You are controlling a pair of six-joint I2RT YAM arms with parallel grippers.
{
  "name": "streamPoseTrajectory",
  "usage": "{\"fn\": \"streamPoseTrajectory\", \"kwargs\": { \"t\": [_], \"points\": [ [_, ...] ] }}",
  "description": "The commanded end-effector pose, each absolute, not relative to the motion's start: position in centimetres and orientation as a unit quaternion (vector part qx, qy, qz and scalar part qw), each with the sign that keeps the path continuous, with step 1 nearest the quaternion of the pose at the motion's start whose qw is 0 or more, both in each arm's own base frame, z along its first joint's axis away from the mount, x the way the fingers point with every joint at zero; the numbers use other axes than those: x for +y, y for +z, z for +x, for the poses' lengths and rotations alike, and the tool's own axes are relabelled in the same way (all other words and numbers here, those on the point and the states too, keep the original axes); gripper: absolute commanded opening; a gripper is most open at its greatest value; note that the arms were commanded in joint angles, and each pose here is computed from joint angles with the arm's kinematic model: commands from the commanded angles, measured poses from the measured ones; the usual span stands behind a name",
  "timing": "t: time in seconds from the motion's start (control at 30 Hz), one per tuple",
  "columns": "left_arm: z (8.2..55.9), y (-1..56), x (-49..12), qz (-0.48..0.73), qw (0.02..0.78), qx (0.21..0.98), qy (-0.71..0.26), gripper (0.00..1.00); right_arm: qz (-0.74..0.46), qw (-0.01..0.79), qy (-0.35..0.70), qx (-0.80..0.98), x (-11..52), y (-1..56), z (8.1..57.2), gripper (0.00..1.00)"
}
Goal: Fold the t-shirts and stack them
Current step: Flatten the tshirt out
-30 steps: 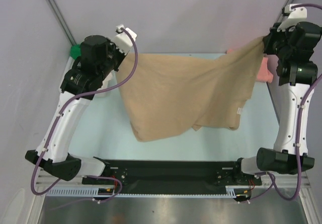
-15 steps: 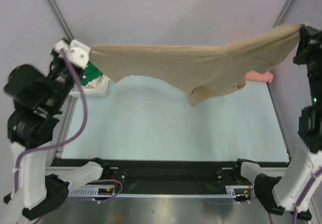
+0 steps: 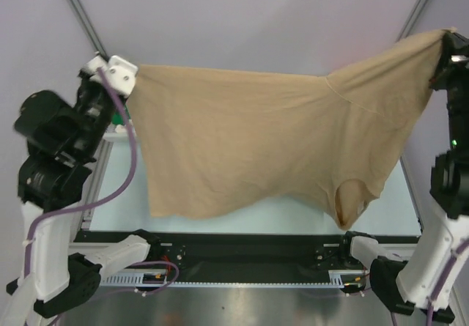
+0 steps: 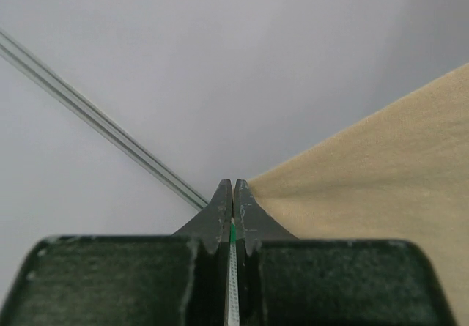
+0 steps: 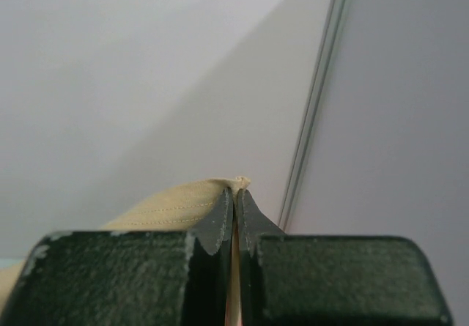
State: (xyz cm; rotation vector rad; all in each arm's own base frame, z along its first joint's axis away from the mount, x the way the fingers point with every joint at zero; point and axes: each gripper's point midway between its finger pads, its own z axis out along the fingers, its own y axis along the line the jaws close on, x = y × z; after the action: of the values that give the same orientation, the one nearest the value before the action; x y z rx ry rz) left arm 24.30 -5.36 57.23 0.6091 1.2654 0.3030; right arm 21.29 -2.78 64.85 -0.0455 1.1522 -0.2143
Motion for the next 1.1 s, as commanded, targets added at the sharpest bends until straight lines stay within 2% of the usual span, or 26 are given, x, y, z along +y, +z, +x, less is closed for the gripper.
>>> {"fn": "streamPoseTrajectory", "kwargs": {
  "t": [0.0, 0.17, 0.3, 0.33, 0.5, 0.6, 0.67, 0.8, 1.07],
  "points": [
    [29.1, 54.0, -5.7, 0.275, 0.713, 0.622, 0.170, 0.01, -0.033, 0.813, -0.106, 0.571, -3.9, 62.5, 27.7, 0.00],
    [34.8, 45.6, -7.6, 0.279, 0.637, 0.708, 0.121, 0.00, -0.061, 0.751, -0.047, 0.655, -3.4, 54.0, 35.1, 0.00],
    [39.9, 36.6, -7.7, 0.264, 0.570, 0.773, 0.086, 0.00, -0.055, 0.677, -0.015, 0.734, -3.9, 43.9, 40.4, 0.00],
    [40.6, 33.2, -7.2, 0.260, 0.543, 0.794, 0.082, 0.00, -0.053, 0.645, -0.008, 0.762, -4.2, 39.7, 42.1, 0.00],
    [45.2, 22.2, -7.2, 0.269, 0.460, 0.843, 0.069, 0.00, -0.073, 0.572, -0.011, 0.817, -4.1, 29.8, 46.2, 0.00],
    [47.8, 18.5, -7.3, 0.271, 0.429, 0.859, 0.072, 0.01, -0.100, 0.540, -0.024, 0.835, -3.2, 25.6, 49.0, 0.00],
    [49.0, 17.4, -7.0, 0.266, 0.420, 0.864, 0.079, 0.00, -0.102, 0.519, -0.019, 0.848, -3.0, 23.1, 50.7, 0.00],
    [52.2, 16.5, -5.7, 0.248, 0.418, 0.870, 0.085, 0.00, -0.104, 0.522, -0.025, 0.846, -2.9, 22.8, 53.6, 0.00],
    [55.3, 16.5, -4.9, 0.226, 0.428, 0.873, 0.065, 0.01, -0.136, 0.505, -0.051, 0.851, -2.8, 21.3, 54.8, 0.00]
  ]
}}
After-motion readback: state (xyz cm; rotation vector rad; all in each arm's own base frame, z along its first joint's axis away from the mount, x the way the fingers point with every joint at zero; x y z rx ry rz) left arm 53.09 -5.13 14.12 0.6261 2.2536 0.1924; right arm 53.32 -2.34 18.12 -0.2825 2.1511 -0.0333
